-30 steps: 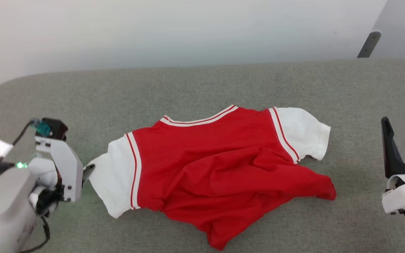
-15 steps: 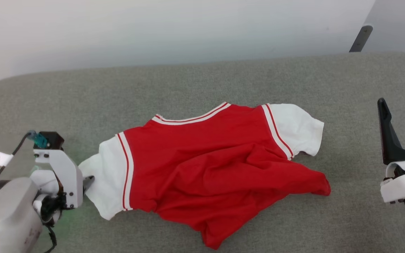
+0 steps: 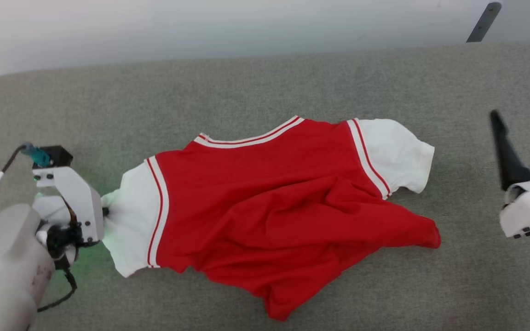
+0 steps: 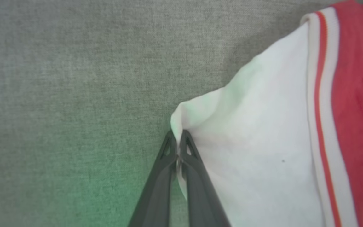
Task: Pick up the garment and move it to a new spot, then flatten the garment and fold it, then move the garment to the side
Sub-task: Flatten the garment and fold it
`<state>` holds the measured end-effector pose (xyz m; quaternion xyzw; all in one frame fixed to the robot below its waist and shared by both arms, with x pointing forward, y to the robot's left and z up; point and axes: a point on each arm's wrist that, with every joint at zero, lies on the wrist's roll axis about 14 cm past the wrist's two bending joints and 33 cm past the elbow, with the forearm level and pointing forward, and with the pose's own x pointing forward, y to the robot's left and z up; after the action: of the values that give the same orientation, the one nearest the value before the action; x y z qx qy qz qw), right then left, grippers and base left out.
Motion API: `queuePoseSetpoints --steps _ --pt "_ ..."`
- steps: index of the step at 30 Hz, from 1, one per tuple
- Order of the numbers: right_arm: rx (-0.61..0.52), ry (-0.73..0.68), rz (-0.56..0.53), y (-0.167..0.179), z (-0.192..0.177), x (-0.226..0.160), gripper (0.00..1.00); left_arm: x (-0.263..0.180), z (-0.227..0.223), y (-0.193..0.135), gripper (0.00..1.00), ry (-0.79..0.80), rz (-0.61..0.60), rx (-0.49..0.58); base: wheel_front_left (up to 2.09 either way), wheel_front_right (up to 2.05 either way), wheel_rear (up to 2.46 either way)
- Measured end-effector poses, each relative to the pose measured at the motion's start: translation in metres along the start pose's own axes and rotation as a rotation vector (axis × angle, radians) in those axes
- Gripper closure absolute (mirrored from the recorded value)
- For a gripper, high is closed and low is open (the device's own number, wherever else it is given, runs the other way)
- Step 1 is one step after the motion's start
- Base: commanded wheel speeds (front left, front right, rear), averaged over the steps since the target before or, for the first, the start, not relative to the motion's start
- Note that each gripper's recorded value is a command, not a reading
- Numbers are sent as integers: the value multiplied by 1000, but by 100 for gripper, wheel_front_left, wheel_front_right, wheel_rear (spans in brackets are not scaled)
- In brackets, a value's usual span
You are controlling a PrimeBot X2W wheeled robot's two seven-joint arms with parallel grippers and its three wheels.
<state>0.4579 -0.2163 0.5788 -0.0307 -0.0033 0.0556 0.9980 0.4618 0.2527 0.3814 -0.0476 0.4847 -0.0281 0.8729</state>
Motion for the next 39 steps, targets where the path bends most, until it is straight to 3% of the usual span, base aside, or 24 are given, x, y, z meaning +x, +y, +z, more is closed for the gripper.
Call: queuePoseSetpoints --steps 13,26,27,28,33,39 --pt "44 546 143 14 -99 45 0 11 15 -3 100 -24 -15 14 0 0 0" --pt "174 899 198 41 -182 62 0 24 20 -1 100 -35 -23 7 0 0 0" --pt "180 920 204 43 -185 62 13 24 20 0 100 -34 -22 6 0 0 0" --pt "185 933 210 45 -188 63 100 24 20 0 100 -32 -22 6 0 0 0" --pt "207 955 226 52 -191 70 100 24 20 3 100 -34 -19 1 0 0 0" --pt "206 905 240 51 -168 76 100 7 40 1 100 -65 -13 47 0 0 0"
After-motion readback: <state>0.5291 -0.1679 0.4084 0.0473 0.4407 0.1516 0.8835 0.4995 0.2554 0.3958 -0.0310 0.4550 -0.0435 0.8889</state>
